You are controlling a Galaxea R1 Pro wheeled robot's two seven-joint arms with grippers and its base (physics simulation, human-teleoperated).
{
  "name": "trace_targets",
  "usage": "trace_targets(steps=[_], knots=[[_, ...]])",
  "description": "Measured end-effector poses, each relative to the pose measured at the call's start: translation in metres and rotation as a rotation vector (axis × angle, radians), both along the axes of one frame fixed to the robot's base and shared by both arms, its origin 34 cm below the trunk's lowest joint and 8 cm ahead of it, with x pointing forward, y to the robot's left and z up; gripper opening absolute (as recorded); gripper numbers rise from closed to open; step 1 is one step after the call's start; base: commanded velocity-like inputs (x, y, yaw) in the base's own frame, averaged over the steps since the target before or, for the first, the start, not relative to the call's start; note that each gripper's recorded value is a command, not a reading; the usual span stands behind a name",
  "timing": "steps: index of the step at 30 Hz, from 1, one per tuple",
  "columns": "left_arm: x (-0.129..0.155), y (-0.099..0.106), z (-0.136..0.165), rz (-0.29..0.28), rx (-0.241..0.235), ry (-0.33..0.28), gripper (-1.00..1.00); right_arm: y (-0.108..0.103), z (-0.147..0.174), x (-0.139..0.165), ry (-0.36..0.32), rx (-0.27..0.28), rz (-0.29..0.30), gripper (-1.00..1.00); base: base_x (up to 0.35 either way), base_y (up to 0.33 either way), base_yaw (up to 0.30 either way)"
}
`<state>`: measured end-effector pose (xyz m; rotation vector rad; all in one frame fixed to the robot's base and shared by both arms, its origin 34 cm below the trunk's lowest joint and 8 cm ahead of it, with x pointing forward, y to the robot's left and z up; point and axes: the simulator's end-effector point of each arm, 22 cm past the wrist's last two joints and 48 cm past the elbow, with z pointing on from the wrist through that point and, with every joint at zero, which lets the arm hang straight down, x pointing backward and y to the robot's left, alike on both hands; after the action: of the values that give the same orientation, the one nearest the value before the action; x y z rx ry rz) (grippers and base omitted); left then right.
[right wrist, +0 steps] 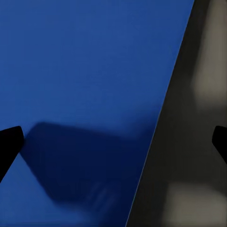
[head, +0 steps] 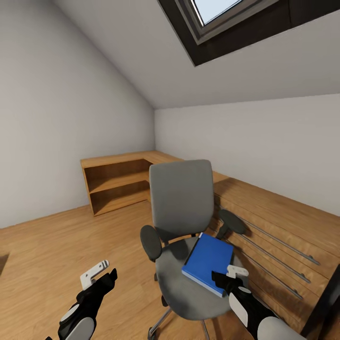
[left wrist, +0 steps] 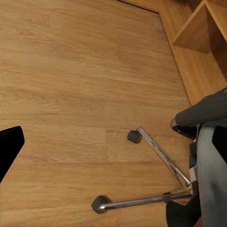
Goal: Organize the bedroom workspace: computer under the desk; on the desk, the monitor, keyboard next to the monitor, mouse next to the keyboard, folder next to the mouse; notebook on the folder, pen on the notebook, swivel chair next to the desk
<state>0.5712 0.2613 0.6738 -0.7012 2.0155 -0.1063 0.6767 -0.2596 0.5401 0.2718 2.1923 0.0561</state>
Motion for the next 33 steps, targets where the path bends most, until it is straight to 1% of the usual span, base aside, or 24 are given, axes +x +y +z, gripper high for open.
trace_targets(steps=[5, 23, 28, 31, 33], knots=[[0.0, -0.001, 0.002, 0.0, -0.002, 0.001, 1.0, 0.0, 0.0, -0.001, 0.004, 0.002, -0.002, 1.0, 0.0, 0.0, 0.0], [0.006, -0.001, 0.038, 0.0, -0.003, 0.002, 1.0, 0.0, 0.038, 0.006, -0.003, 0.001, -0.002, 1.0, 0.0, 0.0, 0.0], [0.006, -0.001, 0.04, 0.0, -0.003, 0.002, 1.0, 0.001, 0.046, 0.01, -0.021, -0.001, 0.003, 1.0, 0.0, 0.0, 0.0], [0.006, 0.0, 0.04, 0.001, -0.002, 0.003, 1.0, 0.003, 0.057, 0.019, -0.056, -0.001, 0.01, 1.0, 0.0, 0.0, 0.0], [0.006, 0.0, 0.039, 0.001, -0.001, 0.003, 1.0, 0.004, 0.06, 0.02, -0.062, 0.0, 0.011, 1.0, 0.013, 0.0, 0.0]])
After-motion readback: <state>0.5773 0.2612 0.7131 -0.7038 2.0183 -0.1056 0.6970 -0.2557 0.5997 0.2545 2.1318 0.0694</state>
